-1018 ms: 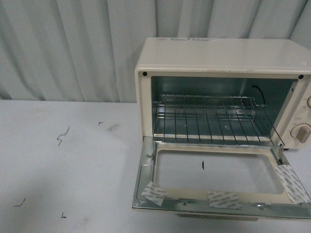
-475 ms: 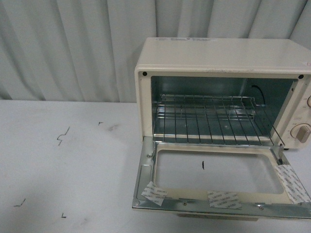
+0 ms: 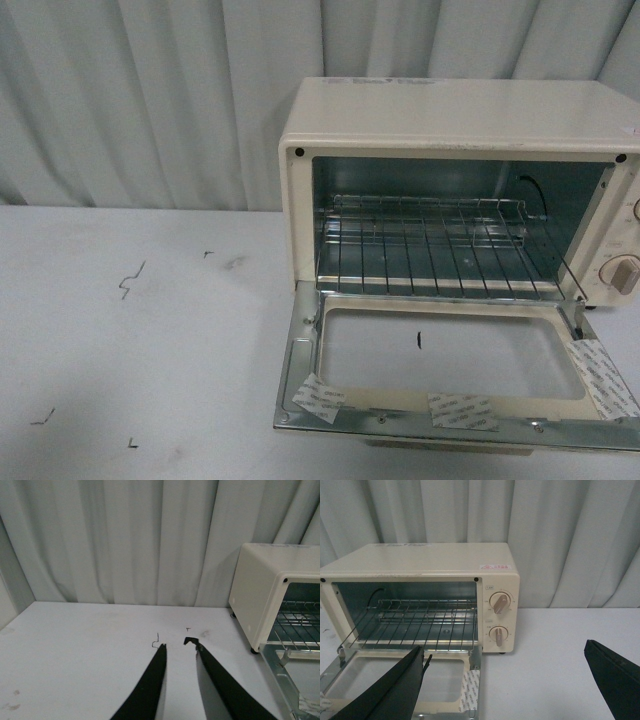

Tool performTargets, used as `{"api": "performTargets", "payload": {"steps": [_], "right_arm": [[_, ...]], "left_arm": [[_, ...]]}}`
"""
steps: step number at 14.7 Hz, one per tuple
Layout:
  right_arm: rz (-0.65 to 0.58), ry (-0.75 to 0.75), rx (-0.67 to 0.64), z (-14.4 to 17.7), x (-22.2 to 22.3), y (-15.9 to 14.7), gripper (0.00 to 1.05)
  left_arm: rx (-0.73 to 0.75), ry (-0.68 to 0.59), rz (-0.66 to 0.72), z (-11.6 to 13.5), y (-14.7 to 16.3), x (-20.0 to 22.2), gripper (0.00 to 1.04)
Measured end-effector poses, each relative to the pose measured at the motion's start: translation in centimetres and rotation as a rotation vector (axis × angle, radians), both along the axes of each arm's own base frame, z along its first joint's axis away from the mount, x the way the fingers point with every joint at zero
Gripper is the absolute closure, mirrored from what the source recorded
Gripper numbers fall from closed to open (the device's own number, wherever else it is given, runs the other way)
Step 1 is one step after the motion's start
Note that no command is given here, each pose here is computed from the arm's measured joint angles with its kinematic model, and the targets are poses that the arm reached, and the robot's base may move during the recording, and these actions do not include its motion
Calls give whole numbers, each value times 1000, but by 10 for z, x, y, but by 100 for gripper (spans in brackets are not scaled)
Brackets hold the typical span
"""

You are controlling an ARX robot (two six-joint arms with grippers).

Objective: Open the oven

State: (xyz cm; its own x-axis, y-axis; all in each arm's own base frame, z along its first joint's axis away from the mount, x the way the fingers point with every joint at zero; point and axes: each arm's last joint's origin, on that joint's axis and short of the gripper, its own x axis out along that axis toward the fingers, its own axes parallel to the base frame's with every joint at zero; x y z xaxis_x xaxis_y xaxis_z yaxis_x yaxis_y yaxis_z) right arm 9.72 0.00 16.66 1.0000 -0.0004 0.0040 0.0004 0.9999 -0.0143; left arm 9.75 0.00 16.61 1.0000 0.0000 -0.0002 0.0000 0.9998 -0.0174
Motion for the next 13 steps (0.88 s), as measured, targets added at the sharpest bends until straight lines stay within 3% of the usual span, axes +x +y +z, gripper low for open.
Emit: {"api": "performTargets", "payload": {"steps": [3, 6, 7, 13], "right_arm": [[0, 0, 0, 0, 0, 0, 6], [0, 0, 0, 0, 0, 0, 6], [0, 0, 0, 0, 0, 0, 6], [0, 1, 0, 0, 0, 0, 6]], "left_arm": [[0, 0, 0, 0, 0, 0, 39], [0, 0, 0, 0, 0, 0, 20], [0, 0, 0, 0, 0, 0, 7], [0, 0, 0, 0, 0, 0, 7]]}}
